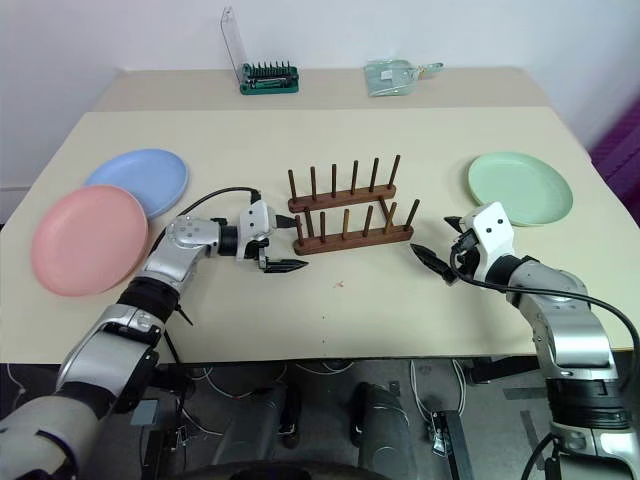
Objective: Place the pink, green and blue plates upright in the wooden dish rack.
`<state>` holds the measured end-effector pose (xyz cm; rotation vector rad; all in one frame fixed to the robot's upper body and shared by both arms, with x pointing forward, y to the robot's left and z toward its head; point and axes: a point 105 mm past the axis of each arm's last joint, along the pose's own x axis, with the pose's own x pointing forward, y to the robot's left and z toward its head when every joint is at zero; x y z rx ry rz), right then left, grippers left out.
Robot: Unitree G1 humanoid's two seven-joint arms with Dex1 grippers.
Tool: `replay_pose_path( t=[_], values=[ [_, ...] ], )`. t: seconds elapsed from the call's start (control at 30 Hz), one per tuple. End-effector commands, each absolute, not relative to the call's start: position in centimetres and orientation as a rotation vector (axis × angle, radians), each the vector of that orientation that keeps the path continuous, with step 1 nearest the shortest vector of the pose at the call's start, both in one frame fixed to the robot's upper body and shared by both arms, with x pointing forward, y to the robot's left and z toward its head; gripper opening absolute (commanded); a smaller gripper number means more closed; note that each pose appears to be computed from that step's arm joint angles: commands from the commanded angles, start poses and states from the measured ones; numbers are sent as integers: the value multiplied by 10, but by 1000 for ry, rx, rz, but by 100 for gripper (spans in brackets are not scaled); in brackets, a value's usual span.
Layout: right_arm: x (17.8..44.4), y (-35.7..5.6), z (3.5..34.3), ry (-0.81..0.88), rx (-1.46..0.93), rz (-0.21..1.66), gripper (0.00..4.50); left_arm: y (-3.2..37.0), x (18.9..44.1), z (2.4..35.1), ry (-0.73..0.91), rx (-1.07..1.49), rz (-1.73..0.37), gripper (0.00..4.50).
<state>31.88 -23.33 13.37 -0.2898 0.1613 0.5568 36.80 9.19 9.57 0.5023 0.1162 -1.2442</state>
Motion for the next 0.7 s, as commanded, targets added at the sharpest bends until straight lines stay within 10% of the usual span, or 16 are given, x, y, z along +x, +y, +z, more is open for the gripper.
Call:
replay_pose_path(
  t=[0.03, 0.27, 0.7],
  values=[
    [314, -227, 142, 159, -343, 625, 370, 133, 357, 78, 233, 443, -1128, 388],
    [318, -209, 123, 219, -407, 699, 14, 121, 320, 87, 248, 390, -1158, 64],
    [355, -178, 94, 282, -489, 635, 0, 101, 353, 59, 300, 588, -935, 15]
  ],
)
